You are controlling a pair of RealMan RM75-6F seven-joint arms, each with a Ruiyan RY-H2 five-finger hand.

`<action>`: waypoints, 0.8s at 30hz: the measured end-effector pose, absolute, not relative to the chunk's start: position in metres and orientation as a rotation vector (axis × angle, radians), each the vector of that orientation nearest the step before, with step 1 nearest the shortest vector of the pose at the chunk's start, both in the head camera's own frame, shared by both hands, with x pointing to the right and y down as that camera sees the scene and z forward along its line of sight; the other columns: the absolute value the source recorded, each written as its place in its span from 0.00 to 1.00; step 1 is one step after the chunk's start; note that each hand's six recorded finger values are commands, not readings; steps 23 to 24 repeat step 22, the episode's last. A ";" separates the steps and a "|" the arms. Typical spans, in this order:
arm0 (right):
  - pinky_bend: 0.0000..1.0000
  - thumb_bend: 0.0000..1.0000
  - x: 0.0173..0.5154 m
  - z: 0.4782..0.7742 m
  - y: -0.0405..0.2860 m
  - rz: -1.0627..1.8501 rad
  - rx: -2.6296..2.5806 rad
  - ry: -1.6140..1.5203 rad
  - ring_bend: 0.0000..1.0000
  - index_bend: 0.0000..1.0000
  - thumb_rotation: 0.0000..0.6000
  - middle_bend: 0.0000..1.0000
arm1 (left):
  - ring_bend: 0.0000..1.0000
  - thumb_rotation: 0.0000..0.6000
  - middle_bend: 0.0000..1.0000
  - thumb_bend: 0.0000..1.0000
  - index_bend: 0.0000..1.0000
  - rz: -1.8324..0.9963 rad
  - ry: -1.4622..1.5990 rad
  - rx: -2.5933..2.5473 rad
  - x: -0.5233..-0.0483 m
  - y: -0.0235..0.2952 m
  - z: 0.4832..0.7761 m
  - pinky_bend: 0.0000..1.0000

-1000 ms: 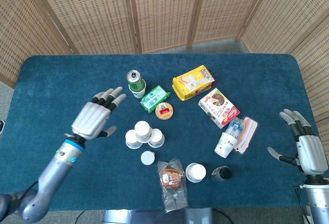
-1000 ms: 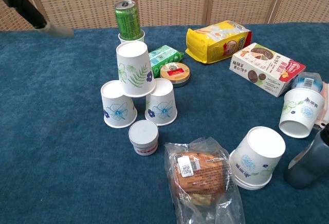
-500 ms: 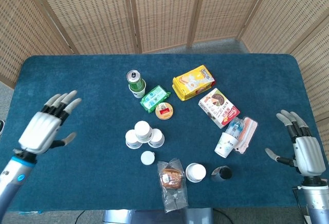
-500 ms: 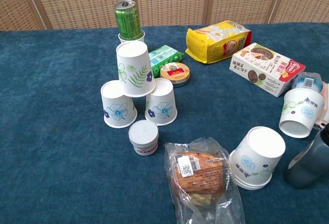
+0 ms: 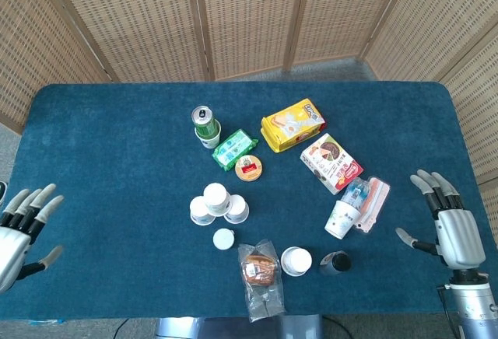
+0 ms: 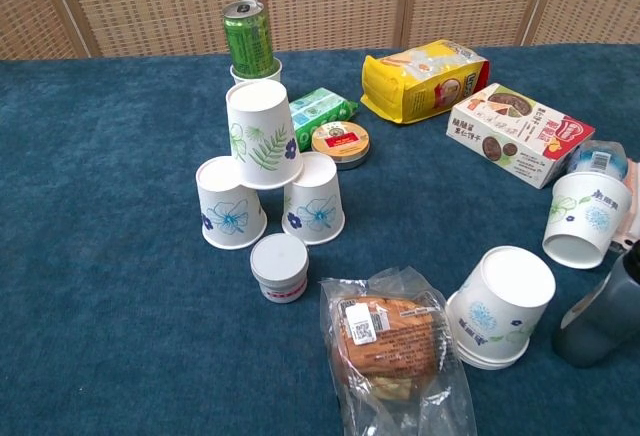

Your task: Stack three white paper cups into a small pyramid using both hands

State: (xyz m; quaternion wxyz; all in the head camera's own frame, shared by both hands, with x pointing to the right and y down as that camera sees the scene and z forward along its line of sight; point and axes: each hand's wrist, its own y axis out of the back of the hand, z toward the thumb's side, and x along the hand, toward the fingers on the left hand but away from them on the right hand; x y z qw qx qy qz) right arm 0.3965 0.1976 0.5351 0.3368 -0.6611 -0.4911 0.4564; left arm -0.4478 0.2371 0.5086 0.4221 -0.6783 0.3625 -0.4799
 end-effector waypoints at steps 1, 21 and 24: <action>0.13 0.20 0.396 0.535 0.197 1.189 -1.722 -1.279 0.01 0.12 1.00 0.08 | 0.00 1.00 0.00 0.32 0.02 -1.201 0.917 -1.699 -0.450 0.240 0.509 0.00; 0.13 0.20 0.391 0.543 0.202 1.219 -1.708 -1.222 0.01 0.12 1.00 0.08 | 0.00 1.00 0.00 0.32 0.02 -1.194 0.921 -1.721 -0.460 0.249 0.516 0.00; 0.13 0.20 0.390 0.543 0.203 1.219 -1.708 -1.220 0.01 0.12 1.00 0.08 | 0.00 1.00 0.00 0.32 0.02 -1.194 0.919 -1.722 -0.459 0.249 0.516 0.00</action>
